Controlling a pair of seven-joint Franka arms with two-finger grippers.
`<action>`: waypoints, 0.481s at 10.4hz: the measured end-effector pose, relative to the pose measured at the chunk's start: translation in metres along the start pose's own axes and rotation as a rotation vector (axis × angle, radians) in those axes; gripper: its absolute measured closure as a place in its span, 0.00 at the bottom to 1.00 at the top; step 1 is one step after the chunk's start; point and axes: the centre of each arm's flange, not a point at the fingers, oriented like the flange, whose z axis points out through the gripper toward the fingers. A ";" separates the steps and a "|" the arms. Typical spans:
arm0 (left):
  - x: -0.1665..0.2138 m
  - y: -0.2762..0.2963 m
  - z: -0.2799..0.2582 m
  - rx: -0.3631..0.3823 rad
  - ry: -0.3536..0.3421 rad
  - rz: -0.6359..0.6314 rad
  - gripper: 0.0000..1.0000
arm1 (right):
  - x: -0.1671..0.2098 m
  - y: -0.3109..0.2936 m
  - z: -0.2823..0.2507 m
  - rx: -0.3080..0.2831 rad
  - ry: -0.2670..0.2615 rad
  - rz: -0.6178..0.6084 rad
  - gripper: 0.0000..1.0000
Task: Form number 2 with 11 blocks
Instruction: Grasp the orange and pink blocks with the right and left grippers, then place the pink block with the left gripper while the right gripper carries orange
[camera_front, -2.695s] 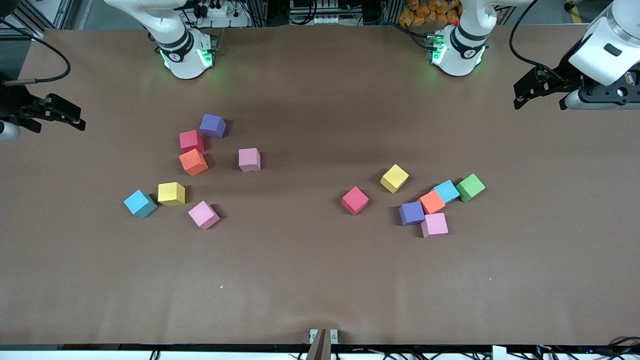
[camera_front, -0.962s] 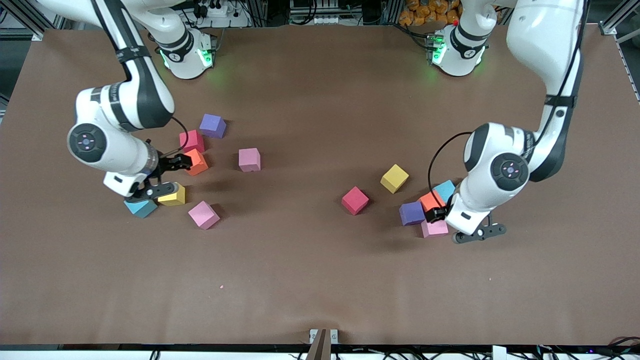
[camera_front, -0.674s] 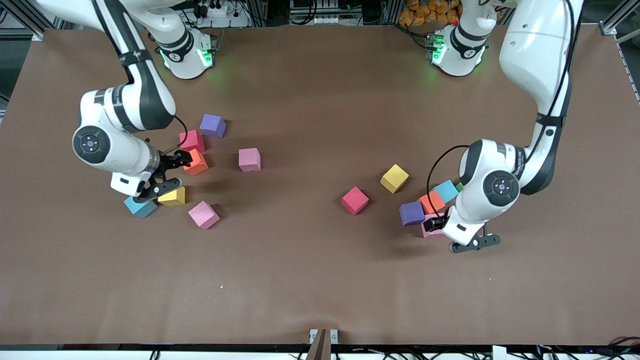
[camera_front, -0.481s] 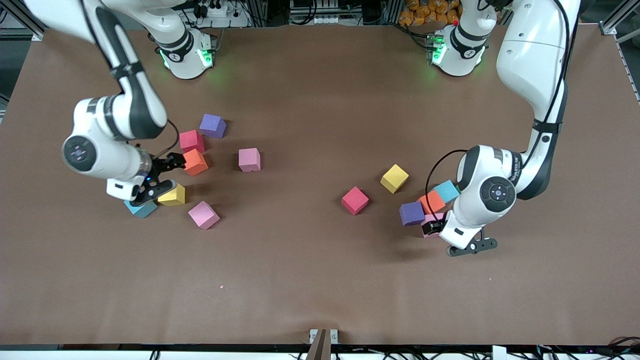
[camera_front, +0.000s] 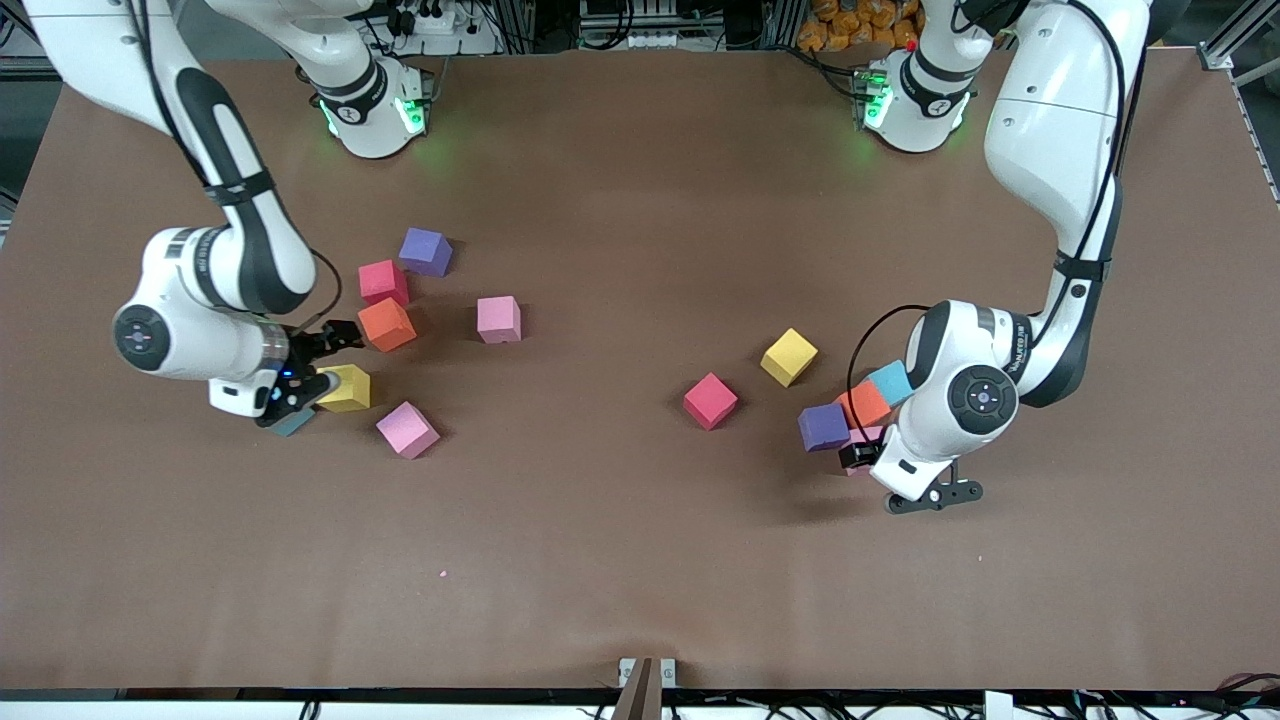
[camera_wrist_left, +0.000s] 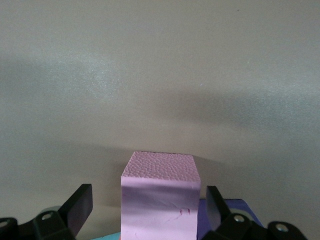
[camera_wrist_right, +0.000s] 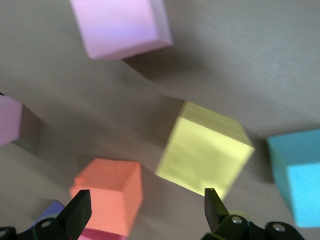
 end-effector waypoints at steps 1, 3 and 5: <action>-0.001 0.000 0.003 0.002 -0.005 0.001 0.00 | 0.010 -0.025 0.004 -0.009 -0.011 -0.001 0.00; -0.005 0.006 0.012 0.005 -0.017 0.011 0.01 | 0.011 -0.042 0.023 -0.038 0.015 -0.004 0.00; -0.009 0.014 0.018 0.007 -0.026 0.024 0.05 | -0.005 -0.038 0.047 -0.049 0.022 0.010 0.00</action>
